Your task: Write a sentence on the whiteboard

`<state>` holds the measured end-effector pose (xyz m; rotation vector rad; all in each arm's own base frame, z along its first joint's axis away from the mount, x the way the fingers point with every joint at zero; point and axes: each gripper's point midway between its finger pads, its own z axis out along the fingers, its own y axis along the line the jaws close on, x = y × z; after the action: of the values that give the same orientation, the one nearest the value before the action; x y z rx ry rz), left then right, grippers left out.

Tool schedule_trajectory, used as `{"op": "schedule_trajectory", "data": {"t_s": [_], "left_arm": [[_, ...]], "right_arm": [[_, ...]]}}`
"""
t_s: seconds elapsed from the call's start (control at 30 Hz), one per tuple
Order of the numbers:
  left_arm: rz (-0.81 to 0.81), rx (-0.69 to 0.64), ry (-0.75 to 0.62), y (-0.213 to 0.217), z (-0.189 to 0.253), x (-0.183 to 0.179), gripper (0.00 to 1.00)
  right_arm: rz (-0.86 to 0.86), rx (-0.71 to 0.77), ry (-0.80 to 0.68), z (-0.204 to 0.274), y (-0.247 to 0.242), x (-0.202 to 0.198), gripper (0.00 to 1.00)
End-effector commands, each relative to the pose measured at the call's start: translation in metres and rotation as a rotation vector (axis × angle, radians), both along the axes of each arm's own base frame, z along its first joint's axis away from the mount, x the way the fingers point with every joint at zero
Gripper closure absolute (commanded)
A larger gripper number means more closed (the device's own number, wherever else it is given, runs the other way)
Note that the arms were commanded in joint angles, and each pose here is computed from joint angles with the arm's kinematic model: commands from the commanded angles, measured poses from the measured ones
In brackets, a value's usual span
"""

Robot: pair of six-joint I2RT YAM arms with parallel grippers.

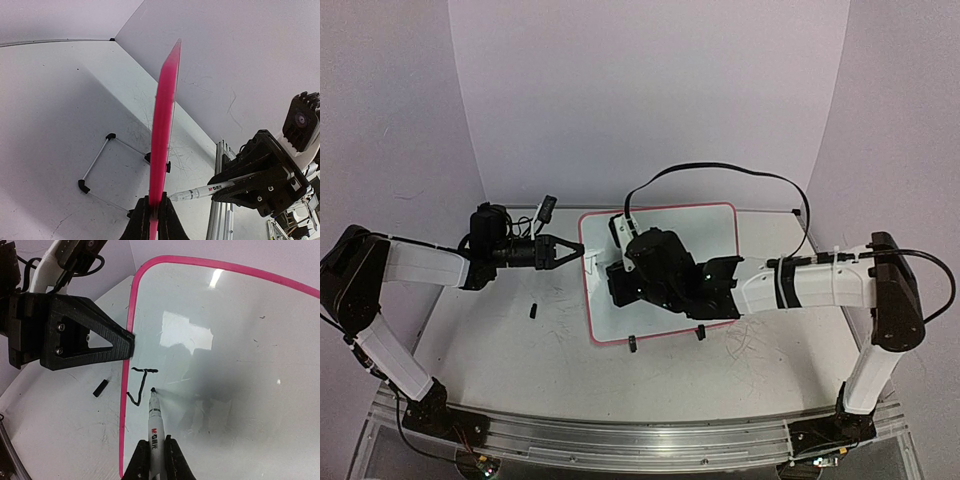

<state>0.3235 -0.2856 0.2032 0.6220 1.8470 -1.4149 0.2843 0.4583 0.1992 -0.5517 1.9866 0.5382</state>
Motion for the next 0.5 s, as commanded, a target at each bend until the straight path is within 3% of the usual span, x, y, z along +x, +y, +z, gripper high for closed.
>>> {"op": "schedule_trajectory", "data": {"t_s": [0.0,0.47], "left_arm": [[-0.029,-0.057,-0.102,-0.002,0.039,-0.004,1.0],[-0.031,-0.057,-0.103,-0.003,0.04,-0.004,1.0]], "right_arm": [[-0.016,0.026,-0.022,0.011,0.007,0.006,1.0],[-0.024,0.009,0.012,0.0,-0.002,0.001,1.0]]}}
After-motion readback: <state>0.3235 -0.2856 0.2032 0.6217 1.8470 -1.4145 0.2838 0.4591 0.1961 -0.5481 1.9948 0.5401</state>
